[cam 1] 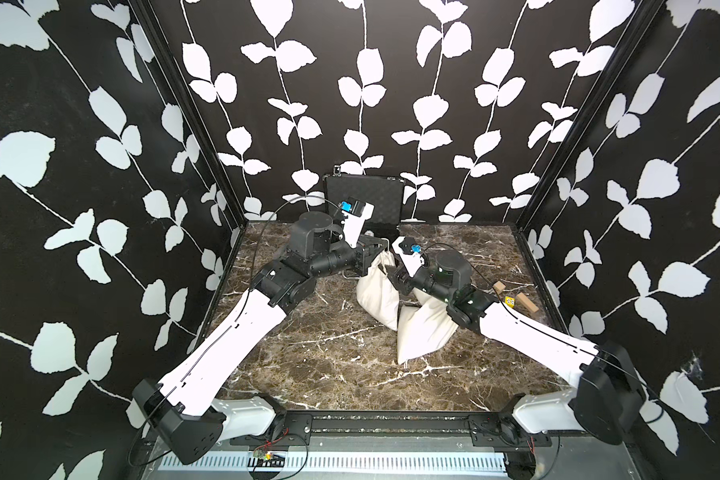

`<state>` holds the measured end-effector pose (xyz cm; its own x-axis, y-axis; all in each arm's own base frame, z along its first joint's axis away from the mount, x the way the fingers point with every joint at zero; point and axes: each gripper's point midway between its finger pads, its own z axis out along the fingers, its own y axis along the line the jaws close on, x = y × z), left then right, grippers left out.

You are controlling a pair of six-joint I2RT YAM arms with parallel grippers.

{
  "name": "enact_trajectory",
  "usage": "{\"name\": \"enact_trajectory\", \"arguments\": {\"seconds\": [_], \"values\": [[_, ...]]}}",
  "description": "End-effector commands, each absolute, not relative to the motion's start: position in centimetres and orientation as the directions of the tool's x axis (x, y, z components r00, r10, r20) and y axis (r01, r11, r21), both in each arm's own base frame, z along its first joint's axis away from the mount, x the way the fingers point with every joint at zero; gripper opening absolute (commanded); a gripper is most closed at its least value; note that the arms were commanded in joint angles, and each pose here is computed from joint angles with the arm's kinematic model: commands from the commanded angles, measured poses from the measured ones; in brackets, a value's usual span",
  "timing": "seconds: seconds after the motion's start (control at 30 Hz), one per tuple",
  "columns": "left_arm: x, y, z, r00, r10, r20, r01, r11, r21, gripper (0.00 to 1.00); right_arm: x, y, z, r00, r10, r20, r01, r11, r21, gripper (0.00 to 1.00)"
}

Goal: Close the soil bag
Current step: Frap the soil bag at the center of the board.

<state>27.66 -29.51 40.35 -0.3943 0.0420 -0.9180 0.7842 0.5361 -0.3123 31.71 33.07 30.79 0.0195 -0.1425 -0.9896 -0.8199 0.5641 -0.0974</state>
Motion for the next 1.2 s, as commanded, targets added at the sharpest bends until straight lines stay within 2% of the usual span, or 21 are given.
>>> {"name": "enact_trajectory", "arguments": {"seconds": [0.0, 0.1, 0.47, 0.57, 0.6, 0.67, 0.83, 1.0, 1.07, 1.17], "values": [[27.2, -29.6, 42.8, -0.370, -0.008, -0.929, 0.804, 0.498, -0.324, 0.00, 30.8, 33.3, 35.3, 0.104, 0.008, -0.995, -0.813, 0.577, -0.080, 0.55], [27.2, -29.7, 42.7, -0.380, -0.014, -0.925, 0.804, 0.490, -0.338, 0.00, 30.5, 33.6, 36.4, 0.113, 0.056, -0.992, -0.799, 0.598, -0.057, 0.54], [27.2, -29.6, 41.8, -0.418, -0.026, -0.908, 0.781, 0.500, -0.374, 0.00, 31.4, 32.8, 36.0, 0.093, 0.057, -0.994, -0.645, 0.764, -0.016, 0.33], [27.3, -29.2, 42.1, -0.416, -0.039, -0.909, 0.769, 0.518, -0.374, 0.00, 32.1, 31.7, 35.0, 0.069, 0.014, -0.998, -0.583, 0.812, -0.029, 0.23], [27.2, -28.9, 42.6, -0.410, -0.051, -0.911, 0.767, 0.521, -0.375, 0.00, 32.7, 31.0, 33.8, 0.052, -0.033, -0.998, -0.537, 0.842, -0.056, 0.17], [27.0, -28.6, 43.7, -0.396, -0.073, -0.915, 0.770, 0.516, -0.374, 0.00, 33.8, 29.4, 31.4, 0.029, -0.115, -0.993, -0.438, 0.892, -0.116, 0.11], [26.1, -26.7, 47.8, -0.347, -0.162, -0.924, 0.778, 0.500, -0.380, 0.00, 36.4, 25.8, 23.6, -0.118, -0.277, -0.954, -0.298, 0.926, -0.232, 0.09], [27.0, -23.7, 50.9, -0.292, -0.216, -0.932, 0.734, 0.573, -0.363, 0.00, 37.6, 23.1, 18.1, -0.236, -0.283, -0.930, -0.243, 0.943, -0.226, 0.10], [26.9, -23.3, 52.4, -0.270, -0.226, -0.936, 0.740, 0.574, -0.352, 0.00, 37.8, 23.4, 18.1, -0.231, -0.300, -0.926, -0.260, 0.936, -0.238, 0.11], [26.5, -23.0, 54.3, -0.236, -0.223, -0.946, 0.751, 0.575, -0.323, 0.00, 37.7, 25.2, 21.7, -0.189, -0.304, -0.934, -0.343, 0.911, -0.227, 0.14]]}}
